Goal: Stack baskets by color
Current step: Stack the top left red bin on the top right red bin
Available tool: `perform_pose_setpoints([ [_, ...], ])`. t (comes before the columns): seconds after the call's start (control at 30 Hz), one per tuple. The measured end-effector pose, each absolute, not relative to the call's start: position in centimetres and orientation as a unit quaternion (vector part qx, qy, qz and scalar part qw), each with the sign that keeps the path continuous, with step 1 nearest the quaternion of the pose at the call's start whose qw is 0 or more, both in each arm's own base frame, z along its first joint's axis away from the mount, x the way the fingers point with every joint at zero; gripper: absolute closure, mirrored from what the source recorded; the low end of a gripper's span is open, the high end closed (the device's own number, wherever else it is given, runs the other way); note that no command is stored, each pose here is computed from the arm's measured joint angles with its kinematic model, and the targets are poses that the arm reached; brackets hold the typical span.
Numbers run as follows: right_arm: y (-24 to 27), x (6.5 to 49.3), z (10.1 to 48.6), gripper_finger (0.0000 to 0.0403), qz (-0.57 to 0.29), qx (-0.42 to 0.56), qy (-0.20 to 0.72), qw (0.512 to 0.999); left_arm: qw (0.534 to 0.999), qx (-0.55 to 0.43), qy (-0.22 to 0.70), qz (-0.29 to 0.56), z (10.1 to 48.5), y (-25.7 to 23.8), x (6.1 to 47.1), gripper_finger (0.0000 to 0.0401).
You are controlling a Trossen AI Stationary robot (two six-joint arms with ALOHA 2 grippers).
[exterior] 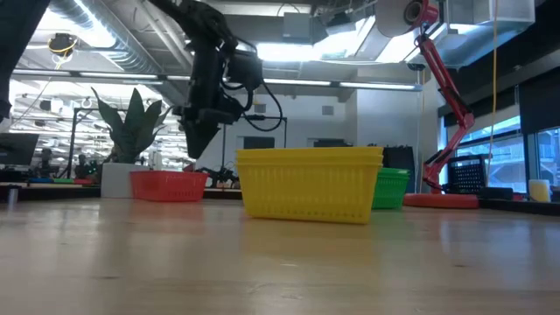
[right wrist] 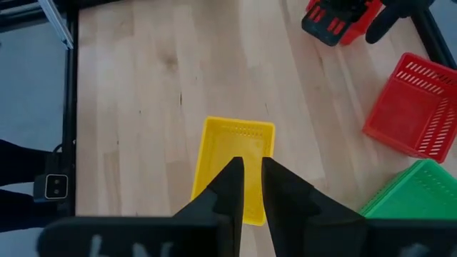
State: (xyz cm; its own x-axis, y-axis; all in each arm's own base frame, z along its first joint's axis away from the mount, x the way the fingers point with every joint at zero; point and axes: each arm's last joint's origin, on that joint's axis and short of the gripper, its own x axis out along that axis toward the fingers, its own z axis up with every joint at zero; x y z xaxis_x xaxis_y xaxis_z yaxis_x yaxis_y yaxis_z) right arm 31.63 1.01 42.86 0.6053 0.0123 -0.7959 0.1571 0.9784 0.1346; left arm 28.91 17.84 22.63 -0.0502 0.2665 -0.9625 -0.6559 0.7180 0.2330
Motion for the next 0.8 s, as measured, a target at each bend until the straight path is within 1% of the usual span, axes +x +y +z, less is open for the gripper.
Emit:
perform_pose_setpoints([
  [0.23, 1.0, 31.2, 43.3, 0.0353, -0.039, 0.094, 0.435, 0.895, 0.686, -0.187, 0.626, 0.32, 21.8, 18.6, 28.5, 0.0303],
  [0.8, 0.9, 31.3, 43.2, 0.0353, -0.041, 0.095, 0.435, 0.895, 0.698, -0.149, 0.64, 0.284, 18.6, 18.4, 27.8, 0.0303],
])
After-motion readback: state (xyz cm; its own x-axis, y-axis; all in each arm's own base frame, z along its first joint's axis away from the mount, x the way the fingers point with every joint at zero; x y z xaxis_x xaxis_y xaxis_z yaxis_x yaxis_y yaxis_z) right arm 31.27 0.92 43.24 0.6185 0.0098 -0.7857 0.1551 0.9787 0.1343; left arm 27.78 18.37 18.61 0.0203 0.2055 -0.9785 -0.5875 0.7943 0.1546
